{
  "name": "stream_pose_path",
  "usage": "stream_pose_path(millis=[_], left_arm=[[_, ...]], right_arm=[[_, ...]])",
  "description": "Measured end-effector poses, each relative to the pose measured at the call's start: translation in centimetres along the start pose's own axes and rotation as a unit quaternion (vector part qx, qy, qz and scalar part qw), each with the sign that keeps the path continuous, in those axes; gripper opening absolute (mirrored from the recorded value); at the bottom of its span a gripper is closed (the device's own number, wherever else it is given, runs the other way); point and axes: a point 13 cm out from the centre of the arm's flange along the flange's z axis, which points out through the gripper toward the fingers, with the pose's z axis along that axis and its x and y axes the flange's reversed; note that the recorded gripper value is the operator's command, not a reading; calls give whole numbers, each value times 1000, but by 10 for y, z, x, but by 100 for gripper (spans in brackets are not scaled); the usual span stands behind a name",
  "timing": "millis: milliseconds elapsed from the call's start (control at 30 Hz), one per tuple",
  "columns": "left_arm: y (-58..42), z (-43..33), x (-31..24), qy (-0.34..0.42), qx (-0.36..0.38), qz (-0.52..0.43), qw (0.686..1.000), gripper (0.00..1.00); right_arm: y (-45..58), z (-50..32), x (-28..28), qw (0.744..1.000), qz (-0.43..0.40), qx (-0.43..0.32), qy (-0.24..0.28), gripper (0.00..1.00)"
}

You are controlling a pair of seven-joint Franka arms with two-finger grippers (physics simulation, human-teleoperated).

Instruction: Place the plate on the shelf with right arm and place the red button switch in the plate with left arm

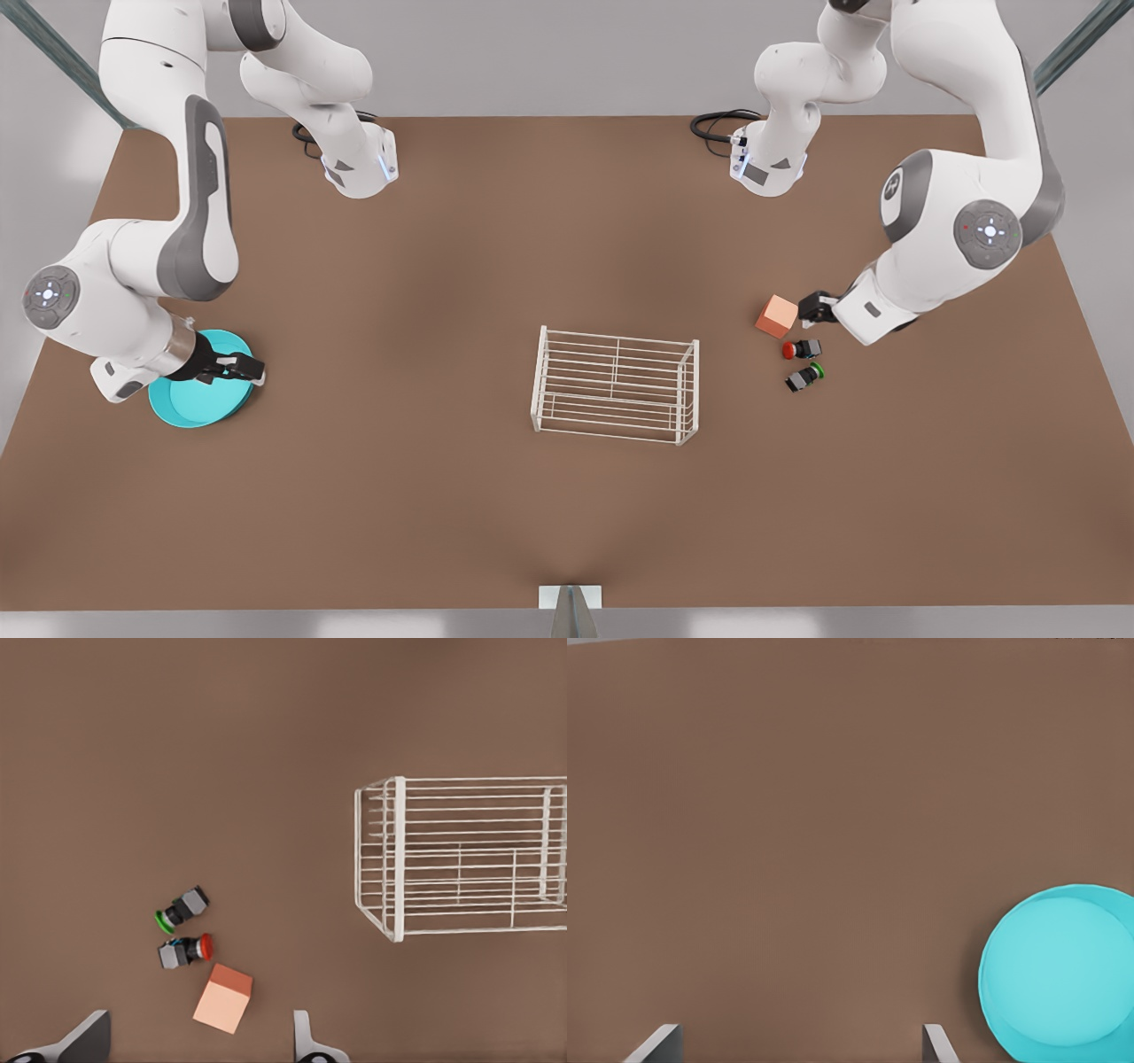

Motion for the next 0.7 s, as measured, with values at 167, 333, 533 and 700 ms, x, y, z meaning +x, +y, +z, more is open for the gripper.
stream_pose_path(millis=[167,333,533,700], left_arm=[[-7,6,-5,1,-7,2,1000,100],[3,15,-3,8,-14,-9,1000,100],[14,19,2,20,-19,-33,999,100],[18,30,10,37,-31,-61,997,100]], right_arm=[[-29,25,6,1000,8,9,28,100],[-100,37,21,997,52,-10,51,100],[-170,88,35,996,38,-16,75,98],[-213,122,33,998,-18,18,48,98]])
